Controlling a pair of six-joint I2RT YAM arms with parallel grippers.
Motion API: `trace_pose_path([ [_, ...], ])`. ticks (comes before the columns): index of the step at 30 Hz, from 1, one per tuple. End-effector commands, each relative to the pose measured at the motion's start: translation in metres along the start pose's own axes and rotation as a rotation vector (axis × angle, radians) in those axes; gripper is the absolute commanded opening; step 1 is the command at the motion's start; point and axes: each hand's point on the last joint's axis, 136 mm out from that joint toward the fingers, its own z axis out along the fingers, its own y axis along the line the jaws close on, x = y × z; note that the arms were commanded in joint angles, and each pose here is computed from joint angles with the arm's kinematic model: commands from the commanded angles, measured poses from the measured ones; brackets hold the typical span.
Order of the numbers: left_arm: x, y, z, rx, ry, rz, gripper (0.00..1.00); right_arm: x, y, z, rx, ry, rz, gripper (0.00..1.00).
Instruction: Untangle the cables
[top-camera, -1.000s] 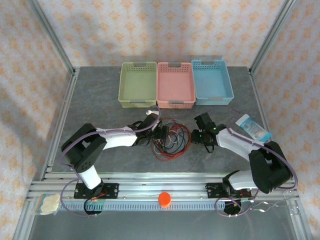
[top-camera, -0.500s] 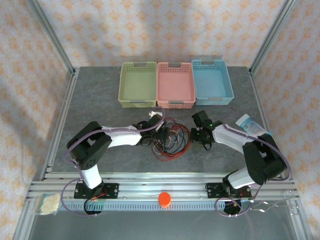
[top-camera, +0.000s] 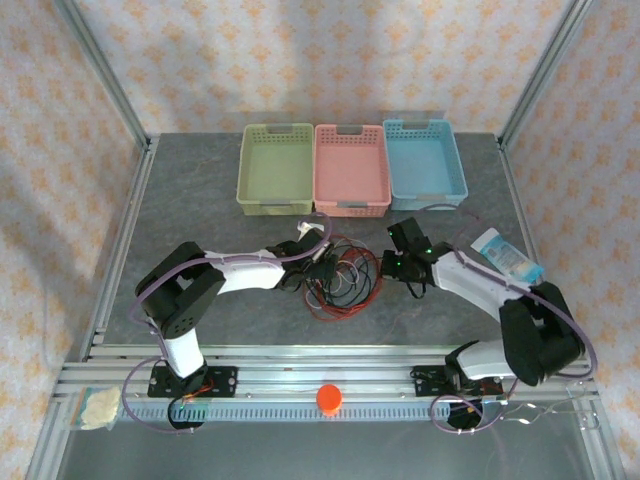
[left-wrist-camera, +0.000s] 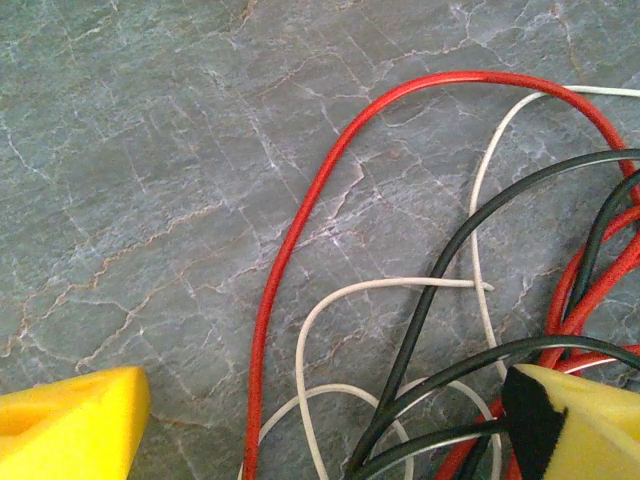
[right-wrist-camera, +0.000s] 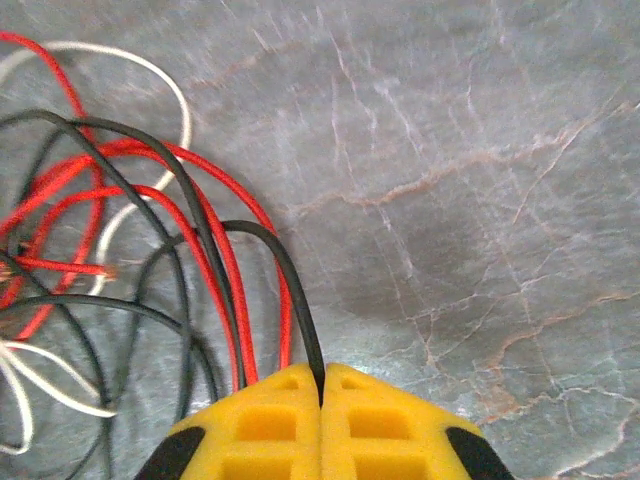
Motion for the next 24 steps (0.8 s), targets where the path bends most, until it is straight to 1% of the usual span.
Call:
trace_pose_path([
  [1,0.010,0.010,0.004,-0.070,0.036,0.031,0.95,-0.022,0.004,-0.024,-0.008,-0.104,-0.024,0.00],
  [4,0.015,0.014,0.001,-0.076,0.038,0.017,0.95,-0.031,0.006,-0.040,-0.025,-0.166,-0.043,0.00],
  [9,0.025,0.020,-0.003,-0.074,0.047,-0.005,0.95,-0.051,0.006,-0.080,-0.041,-0.316,-0.043,0.00],
  [16,0.028,0.016,-0.005,-0.032,0.040,-0.011,0.95,-0.080,0.008,-0.135,-0.069,-0.516,-0.005,0.00],
  [19,0.029,0.012,-0.008,0.005,0.037,-0.014,0.95,-0.091,0.008,-0.154,-0.065,-0.575,0.006,0.00],
  [24,0.027,0.008,-0.013,0.034,0.032,-0.021,0.95,-0.105,0.001,-0.174,-0.004,-0.638,0.013,0.00],
])
